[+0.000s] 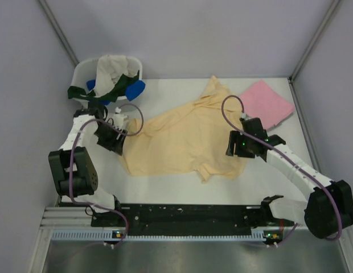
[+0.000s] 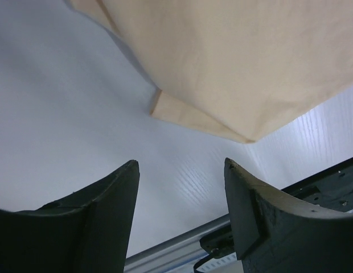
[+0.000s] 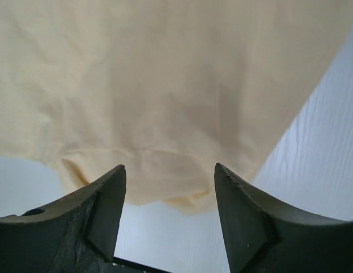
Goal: Fold and stack the t-shirts
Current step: Flatten out the tshirt
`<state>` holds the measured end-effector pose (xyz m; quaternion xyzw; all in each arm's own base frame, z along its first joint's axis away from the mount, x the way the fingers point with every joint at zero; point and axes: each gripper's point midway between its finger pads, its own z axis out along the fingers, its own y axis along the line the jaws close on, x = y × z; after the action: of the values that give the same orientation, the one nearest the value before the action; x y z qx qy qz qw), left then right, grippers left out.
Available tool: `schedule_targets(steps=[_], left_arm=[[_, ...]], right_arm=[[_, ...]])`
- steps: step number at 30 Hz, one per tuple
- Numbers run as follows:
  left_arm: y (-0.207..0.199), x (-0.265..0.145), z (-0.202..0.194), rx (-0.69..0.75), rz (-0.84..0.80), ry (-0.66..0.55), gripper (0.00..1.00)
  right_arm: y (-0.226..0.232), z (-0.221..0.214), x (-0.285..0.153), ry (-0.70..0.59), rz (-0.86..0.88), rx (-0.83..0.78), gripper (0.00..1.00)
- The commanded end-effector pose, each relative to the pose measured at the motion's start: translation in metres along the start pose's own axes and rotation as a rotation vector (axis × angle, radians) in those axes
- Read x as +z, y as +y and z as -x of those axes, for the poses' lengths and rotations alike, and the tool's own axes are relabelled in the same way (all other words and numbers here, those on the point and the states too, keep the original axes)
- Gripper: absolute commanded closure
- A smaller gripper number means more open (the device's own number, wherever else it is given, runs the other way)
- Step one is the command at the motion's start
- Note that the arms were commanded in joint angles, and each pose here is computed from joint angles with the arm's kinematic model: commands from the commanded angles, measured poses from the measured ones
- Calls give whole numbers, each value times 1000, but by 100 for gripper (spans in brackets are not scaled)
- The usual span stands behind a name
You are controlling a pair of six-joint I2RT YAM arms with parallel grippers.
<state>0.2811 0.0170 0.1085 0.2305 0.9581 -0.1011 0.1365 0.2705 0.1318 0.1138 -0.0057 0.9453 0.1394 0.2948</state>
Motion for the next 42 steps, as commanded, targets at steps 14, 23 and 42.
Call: schedule_targets(steps=[14, 23, 42], left_arm=[[0, 88, -32, -92, -114, 104, 34], [-8, 73, -36, -82, -137, 84, 100], [29, -138, -9, -30, 326, -182, 100]], right_arm=[[-24, -93, 51, 154, -63, 292, 70], [-24, 14, 13, -52, -89, 167, 100], [0, 53, -104, 38, -20, -75, 100]])
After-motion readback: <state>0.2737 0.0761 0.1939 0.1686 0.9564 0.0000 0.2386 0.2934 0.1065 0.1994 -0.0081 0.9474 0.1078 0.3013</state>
